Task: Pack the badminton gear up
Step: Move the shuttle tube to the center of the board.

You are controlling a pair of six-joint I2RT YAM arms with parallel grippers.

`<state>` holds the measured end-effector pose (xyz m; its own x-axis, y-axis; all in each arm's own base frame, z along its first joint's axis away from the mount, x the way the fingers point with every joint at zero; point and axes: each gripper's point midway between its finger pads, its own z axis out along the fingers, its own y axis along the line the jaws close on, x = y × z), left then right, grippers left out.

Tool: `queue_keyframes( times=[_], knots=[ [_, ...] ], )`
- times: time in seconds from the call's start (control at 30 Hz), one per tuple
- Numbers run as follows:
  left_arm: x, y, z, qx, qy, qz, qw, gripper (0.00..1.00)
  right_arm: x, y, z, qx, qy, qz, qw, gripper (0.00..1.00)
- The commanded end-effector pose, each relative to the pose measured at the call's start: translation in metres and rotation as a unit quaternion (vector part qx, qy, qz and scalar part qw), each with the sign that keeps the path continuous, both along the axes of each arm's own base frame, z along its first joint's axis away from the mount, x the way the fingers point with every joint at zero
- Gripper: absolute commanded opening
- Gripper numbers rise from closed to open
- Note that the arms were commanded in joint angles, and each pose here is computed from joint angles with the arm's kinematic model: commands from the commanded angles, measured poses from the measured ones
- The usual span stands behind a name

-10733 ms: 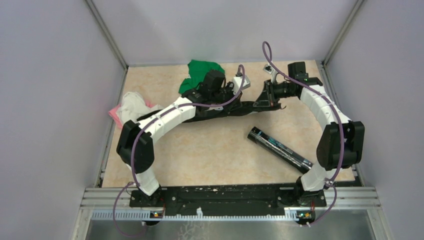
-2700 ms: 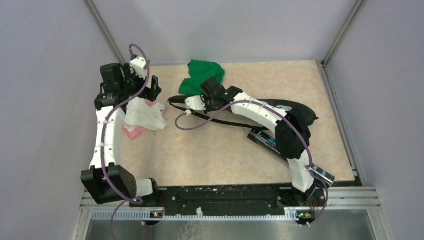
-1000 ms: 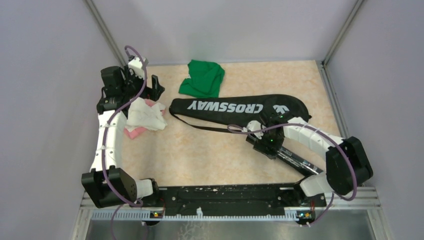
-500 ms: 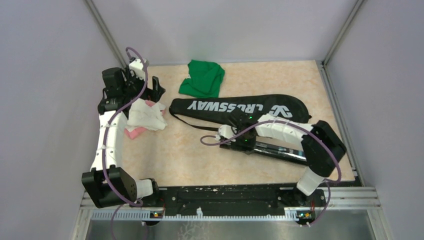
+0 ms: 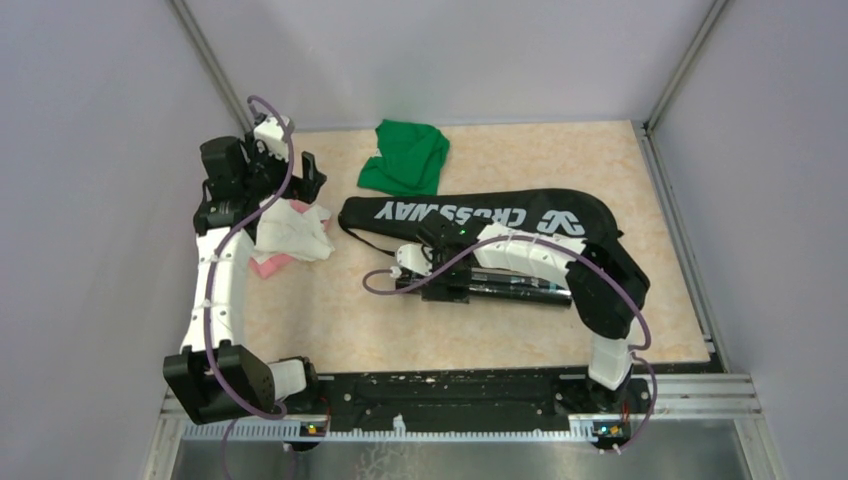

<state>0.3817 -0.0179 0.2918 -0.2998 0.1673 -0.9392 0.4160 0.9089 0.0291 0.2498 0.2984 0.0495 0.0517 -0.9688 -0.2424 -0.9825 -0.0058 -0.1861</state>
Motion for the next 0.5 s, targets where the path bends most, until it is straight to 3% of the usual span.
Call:
queue_keyframes(
  times=[0.0, 0.27, 0.33, 0.47],
  knots=[
    [0.006, 0.003, 0.026, 0.002, -0.055, 0.014, 0.998, 0.99, 0.024, -0.006, 0.059, 0.092, -0.043, -0.049, 0.994, 0.98],
    [0.013, -0.015, 0.020, -0.061, -0.054, -0.024, 0.996, 0.99, 0.047, -0.070, 0.143, 0.258, -0.068, -0.151, 0.952, 0.98],
    [0.013, -0.021, 0.017, -0.075, -0.054, -0.039, 0.995, 0.99, 0.061, -0.098, 0.159, 0.293, -0.082, -0.204, 0.930, 0.98],
    [0.011, -0.033, 0.010, -0.107, -0.050, -0.061, 0.991, 0.99, 0.093, -0.172, 0.196, 0.366, -0.139, -0.331, 0.858, 0.98]
  ],
)
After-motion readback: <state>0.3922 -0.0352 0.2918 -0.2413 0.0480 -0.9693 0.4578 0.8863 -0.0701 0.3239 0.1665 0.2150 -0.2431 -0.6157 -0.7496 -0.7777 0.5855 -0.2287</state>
